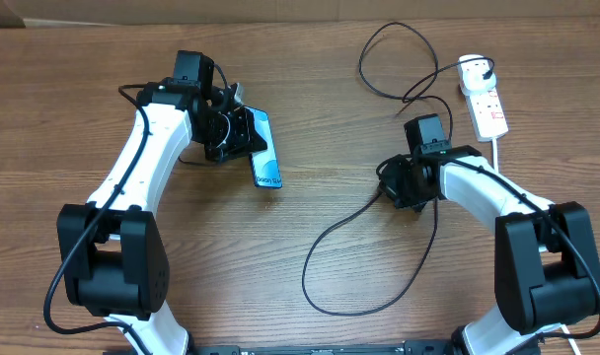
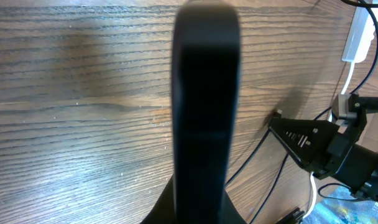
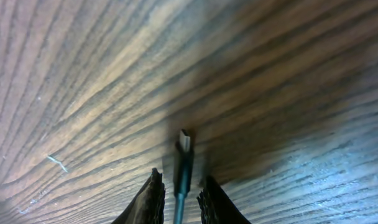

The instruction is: Plug charger to phone and switch on socket

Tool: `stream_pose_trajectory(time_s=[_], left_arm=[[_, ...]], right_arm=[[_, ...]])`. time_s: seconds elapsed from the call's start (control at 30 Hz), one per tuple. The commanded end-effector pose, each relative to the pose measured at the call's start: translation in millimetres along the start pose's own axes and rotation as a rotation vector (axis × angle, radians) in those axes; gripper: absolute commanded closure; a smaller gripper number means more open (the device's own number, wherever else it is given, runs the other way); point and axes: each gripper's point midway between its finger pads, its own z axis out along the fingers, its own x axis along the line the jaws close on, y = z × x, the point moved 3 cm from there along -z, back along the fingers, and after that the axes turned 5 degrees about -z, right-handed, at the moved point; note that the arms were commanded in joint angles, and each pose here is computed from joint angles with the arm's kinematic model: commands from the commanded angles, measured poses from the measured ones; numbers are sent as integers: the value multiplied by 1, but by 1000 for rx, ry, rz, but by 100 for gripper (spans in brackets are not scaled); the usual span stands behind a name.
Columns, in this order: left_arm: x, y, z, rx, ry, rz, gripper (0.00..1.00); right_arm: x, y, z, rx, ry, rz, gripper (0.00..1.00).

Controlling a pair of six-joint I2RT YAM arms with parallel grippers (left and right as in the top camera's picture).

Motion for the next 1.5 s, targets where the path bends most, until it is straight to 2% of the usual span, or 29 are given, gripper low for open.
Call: stream_pose_trajectory(time_s=[0.0,0.23,0.4,0.57,0.8,1.1,1.2,1.3,1.47], left_arm=[[-5,2,-3,-9,-15,33,96],[-5,2,-3,-9,-15,33,96],[-4,2,-3,-11,-9,19,96],[3,5,-3,-33,36,-87,96],[9,8,-3,-60,76,-199,96],[7,8,-3,-58,64,-225,96],[-10,7,-3,-27,-44,-184,96],[-42,9,-7,5,-246,-41,96],[-84,6,-26,62,-538,86,96]], right_arm=[[-1,-2,2,12,9,15,81],[-1,-3,2,12,7,15,82],[-1,-3,2,12,6,15,89],[-7,-3,6,-2,-4,15,96],[-10,-5,10,-5,-1,13,96],[1,-7,5,26,47,-28,96],[13,-9,-3,41,109,-119,96],[26,-11,-15,46,177,-191,96],[41,-16,-38,35,268,-270,96]])
